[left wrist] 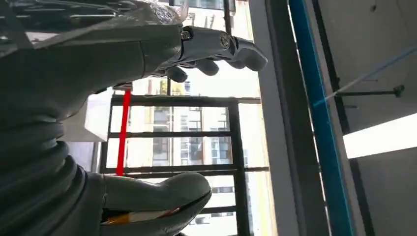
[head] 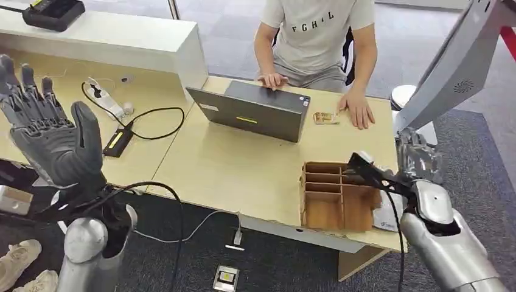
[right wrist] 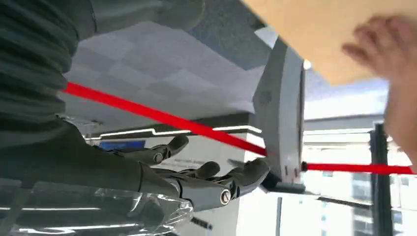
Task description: Pass the card to the sensor for recognition and then transmit it.
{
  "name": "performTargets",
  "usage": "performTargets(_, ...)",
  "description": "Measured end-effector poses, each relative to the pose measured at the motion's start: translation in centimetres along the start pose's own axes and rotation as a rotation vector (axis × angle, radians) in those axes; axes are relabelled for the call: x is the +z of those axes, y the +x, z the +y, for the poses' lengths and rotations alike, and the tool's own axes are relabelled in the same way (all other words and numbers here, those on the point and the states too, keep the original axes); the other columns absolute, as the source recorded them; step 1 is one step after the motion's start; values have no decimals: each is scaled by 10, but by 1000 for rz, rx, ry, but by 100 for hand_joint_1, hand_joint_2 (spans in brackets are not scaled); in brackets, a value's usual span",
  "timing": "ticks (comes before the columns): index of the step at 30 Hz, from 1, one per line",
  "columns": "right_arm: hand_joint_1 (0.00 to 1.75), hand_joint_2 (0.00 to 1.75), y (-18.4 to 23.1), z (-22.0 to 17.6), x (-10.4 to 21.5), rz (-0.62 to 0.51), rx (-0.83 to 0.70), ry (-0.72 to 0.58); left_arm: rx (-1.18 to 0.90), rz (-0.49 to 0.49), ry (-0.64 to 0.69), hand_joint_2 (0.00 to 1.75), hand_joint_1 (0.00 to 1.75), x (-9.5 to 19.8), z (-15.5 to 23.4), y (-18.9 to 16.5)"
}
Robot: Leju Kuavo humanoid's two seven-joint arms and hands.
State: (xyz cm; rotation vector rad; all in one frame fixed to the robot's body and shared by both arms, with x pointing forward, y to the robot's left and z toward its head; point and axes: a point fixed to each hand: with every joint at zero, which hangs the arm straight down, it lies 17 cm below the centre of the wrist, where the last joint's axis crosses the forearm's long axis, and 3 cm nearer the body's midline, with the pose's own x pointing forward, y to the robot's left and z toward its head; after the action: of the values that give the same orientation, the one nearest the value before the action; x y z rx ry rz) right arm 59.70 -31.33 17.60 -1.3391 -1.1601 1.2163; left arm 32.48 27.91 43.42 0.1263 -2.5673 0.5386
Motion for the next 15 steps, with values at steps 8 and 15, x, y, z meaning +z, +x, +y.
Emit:
performTargets(8, 9, 175, -23, 10, -3, 58, -104, 69, 7, -22, -11, 175, 0, -7, 0, 1)
performTargets(15, 7, 175, -13, 8, -2, 45, -175, 94, 0, -30, -17, 175, 0, -9, 0, 0)
